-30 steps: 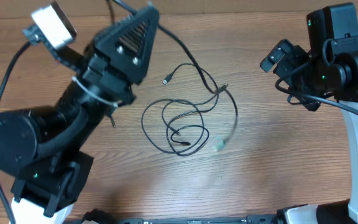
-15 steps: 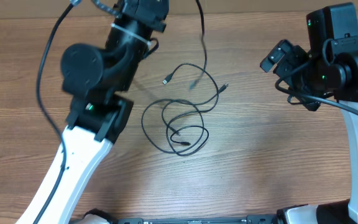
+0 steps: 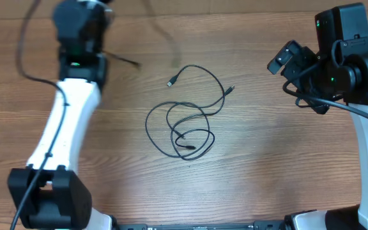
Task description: Untangle cables
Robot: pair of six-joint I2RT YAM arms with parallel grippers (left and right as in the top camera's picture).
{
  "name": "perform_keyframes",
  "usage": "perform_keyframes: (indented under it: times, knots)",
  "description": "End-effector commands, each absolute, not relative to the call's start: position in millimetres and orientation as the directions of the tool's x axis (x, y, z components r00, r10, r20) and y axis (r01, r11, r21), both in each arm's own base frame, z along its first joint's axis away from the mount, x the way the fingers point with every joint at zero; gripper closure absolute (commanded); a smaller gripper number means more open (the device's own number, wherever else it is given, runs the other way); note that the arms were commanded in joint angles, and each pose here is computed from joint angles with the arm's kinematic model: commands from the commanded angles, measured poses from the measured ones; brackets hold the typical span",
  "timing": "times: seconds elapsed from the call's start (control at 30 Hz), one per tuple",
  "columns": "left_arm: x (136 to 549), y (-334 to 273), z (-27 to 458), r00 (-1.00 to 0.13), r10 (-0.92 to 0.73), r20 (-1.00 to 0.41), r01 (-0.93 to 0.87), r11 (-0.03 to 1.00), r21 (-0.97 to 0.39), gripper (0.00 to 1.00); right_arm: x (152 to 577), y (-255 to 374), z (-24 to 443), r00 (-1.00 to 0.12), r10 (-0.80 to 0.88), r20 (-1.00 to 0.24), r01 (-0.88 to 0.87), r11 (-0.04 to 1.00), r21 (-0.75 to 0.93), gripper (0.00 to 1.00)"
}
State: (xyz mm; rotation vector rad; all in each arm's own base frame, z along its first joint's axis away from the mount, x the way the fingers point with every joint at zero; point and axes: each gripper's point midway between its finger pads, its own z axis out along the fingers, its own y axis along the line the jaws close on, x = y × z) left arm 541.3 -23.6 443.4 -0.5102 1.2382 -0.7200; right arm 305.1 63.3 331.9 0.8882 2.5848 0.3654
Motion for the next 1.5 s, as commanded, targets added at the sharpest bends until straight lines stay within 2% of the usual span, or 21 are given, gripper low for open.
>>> perform_keyframes:
  times: [0.0,0.03,0.07,0.1,0.2,0.33,0.5,0.73,0.97,1.17,1.23,1.33,1.43,1.47]
  knots:
    - [548.2,64.2,424.6,0.193,-0.562,-0.804,0.04,0.823,-0.566,0.85,306.8,60.6,334.4,-0.721,0.63,-0.289,0.53,0.77,0.356,0.0]
    - [550.4,87.0,406.1,0.165,-0.562,-0.81,-0.026,0.819,-0.573,0.65,306.8,60.6,334.4,-0.721,0.63,-0.289,0.53,0.77,0.356,0.0]
    - [550.3,127.7,362.8,0.069,-0.559,-0.826,-0.147,0.813,-0.563,0.18,306.8,60.6,334.4,-0.721,0.63,-0.289,0.53,0.77,0.356,0.0]
    - [548.1,145.0,338.6,0.005,-0.559,-0.829,-0.198,0.812,-0.549,0.0,306.8,60.6,334.4,-0.721,0.63,-0.289,0.53,0.77,0.356,0.0]
    - [527.7,188.6,260.6,-0.215,-0.582,-0.784,-0.323,0.8,-0.506,0.0,306.8,60.6,334.4,-0.721,0.63,-0.289,0.53,0.77,0.356,0.0]
    - [498.6,215.1,206.7,-0.339,-0.636,-0.693,-0.441,0.758,-0.481,0.0,306.8,60.6,334.4,-0.721,0.63,-0.289,0.53,0.77,0.356,0.0]
    - [471.5,226.5,169.3,-0.476,-0.59,-0.652,-0.484,0.795,-0.367,0.0,306.8,60.6,334.4,-0.721,0.63,-0.289,0.53,0.77,0.357,0.0]
    - [454.3,216.0,146.4,-0.598,-0.534,-0.598,-0.458,0.84,-0.292,0.0,306.8,60.6,334.4,-0.721,0.63,-0.289,0.53,0.77,0.356,0.0]
    - [422.1,248.4,98.8,-0.649,-0.56,-0.515,-0.616,0.784,-0.076,0.0,306.8,60.6,334.4,-0.721,0.63,-0.289,0.53,0.77,0.356,0.0]
    - [410.5,239.9,52.6,-0.705,-0.59,-0.393,-0.62,0.782,-0.062,0.0,306.8,60.6,334.4,-0.721,0.63,-0.289,0.53,0.77,0.356,0.0]
    - [408.6,235.6,54.1,-0.698,-0.608,-0.378,-0.629,0.773,-0.083,0.0,306.8,60.6,334.4,-0.721,0.63,-0.289,0.53,0.77,0.357,0.0]
    - [414.5,215.3,66.3,-0.697,-0.621,-0.358,-0.594,0.78,-0.197,0.0,306.8,60.6,334.4,-0.721,0.63,-0.289,0.53,0.77,0.356,0.0]
    - [427.1,180.9,96.6,-0.696,-0.629,-0.346,-0.5,0.771,-0.394,0.0,306.8,60.6,334.4,-0.721,0.63,-0.289,0.53,0.77,0.356,0.0]
    - [434.4,151.0,121.8,-0.708,-0.627,-0.326,-0.402,0.737,-0.543,0.0,306.8,60.6,334.4,-0.721,0.63,-0.289,0.53,0.77,0.356,0.0]
